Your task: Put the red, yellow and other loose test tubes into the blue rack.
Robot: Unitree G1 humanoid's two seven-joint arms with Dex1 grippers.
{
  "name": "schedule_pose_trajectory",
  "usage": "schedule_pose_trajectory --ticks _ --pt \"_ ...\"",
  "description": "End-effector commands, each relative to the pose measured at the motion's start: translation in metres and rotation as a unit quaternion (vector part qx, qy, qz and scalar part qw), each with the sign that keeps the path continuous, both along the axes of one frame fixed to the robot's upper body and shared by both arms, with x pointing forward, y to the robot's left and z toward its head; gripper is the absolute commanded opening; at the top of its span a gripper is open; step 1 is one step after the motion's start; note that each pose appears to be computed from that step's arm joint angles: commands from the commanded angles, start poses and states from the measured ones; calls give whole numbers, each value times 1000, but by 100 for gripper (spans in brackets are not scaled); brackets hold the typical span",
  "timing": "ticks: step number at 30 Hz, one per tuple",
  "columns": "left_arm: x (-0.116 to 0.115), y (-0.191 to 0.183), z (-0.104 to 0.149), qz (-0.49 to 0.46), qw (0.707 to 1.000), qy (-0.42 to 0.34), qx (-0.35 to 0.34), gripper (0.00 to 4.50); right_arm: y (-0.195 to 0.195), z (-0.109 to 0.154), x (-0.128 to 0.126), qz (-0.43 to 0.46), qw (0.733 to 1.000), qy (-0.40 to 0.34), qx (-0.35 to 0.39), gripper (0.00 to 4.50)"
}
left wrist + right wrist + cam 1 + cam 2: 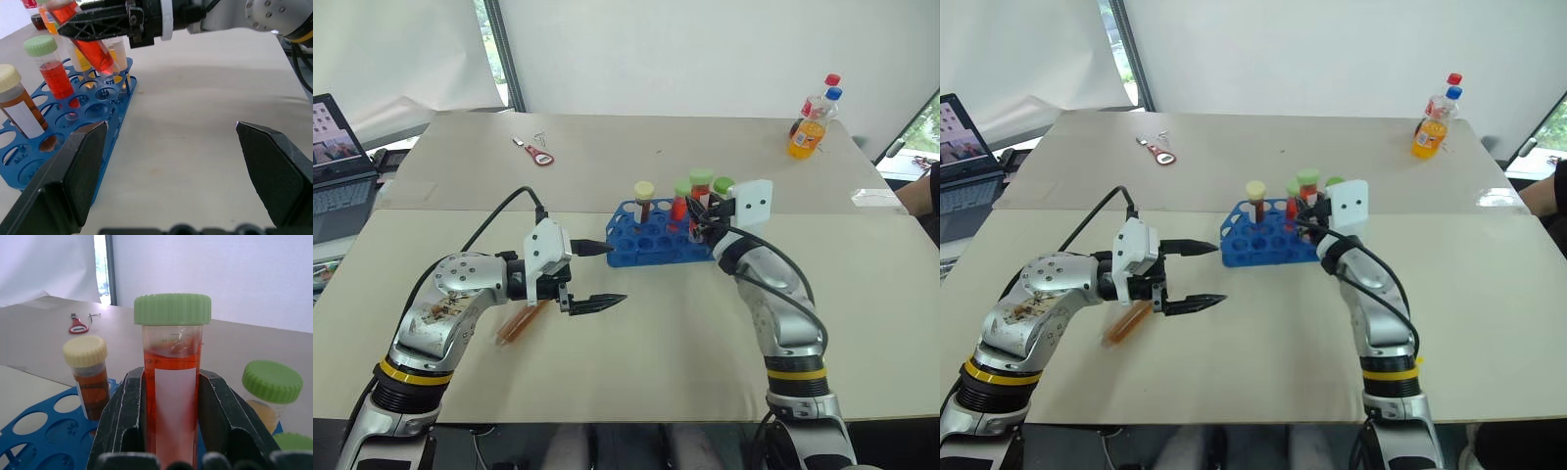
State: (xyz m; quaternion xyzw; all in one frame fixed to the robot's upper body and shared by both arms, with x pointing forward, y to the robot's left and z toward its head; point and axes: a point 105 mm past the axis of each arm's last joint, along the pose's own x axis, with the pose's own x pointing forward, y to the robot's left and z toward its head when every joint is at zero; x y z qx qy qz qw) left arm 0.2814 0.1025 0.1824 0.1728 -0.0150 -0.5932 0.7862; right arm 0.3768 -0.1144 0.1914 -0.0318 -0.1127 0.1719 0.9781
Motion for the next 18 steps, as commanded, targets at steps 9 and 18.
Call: schedule_pose_trajectory --ticks 9,18 --pt "-3 -9 17 13 999 11 -31 450 9 -1 1 -13 999 -43 1 103" --pt "3 -9 23 35 998 33 -28 450 16 -9 3 -18 999 -46 10 103"
